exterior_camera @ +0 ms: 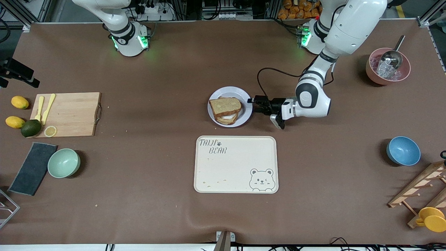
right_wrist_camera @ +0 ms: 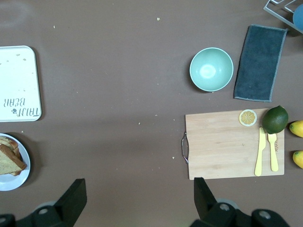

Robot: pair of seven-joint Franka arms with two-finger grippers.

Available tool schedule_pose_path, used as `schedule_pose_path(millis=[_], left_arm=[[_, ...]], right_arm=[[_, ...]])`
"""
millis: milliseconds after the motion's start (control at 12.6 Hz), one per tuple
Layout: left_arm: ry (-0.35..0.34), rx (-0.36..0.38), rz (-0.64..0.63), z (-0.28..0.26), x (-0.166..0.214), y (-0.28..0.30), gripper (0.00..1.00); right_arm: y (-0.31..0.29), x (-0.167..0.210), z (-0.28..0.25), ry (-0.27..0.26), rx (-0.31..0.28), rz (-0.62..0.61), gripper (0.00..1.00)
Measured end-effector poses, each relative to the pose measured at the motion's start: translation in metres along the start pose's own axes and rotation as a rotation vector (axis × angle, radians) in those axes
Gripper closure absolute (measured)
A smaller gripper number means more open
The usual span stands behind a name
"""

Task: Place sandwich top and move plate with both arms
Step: 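Grasp the white plate rim with the left gripper, then slide the plate with the left gripper onto the bear tray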

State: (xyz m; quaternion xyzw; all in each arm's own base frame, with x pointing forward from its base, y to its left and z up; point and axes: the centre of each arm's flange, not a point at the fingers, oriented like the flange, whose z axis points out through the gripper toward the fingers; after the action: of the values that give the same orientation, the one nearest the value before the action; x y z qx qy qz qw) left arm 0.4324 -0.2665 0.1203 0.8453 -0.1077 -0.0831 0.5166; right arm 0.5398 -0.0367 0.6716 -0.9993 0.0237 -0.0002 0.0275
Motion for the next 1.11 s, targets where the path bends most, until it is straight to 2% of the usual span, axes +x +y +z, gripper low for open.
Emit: schedule_pose_path(millis=[318, 397, 556, 954, 1113], left_arm=[[0.002, -0.011, 0.009, 0.010, -0.004, 0.003, 0.00], [0.003, -0.012, 0.021, 0.011, -0.005, 0.001, 0.09], [0.001, -0.013, 0.056, 0.014, -0.008, -0.004, 0.35], [-0.006, -0.017, 0.097, 0.018, -0.012, -0.013, 0.90], [-0.005, -0.025, 0.097, 0.018, -0.011, -0.012, 0.93]], right_arm=[[0.000, -0.001, 0.001, -0.009, 0.000, 0.002, 0.00], [0.000, -0.002, 0.001, -0.015, 0.000, 0.004, 0.00], [0.001, -0.003, 0.003, -0.031, 0.000, 0.020, 0.00], [0.001, -0.005, 0.004, -0.043, -0.001, 0.064, 0.00], [0.001, -0.005, 0.004, -0.048, -0.001, 0.069, 0.00]])
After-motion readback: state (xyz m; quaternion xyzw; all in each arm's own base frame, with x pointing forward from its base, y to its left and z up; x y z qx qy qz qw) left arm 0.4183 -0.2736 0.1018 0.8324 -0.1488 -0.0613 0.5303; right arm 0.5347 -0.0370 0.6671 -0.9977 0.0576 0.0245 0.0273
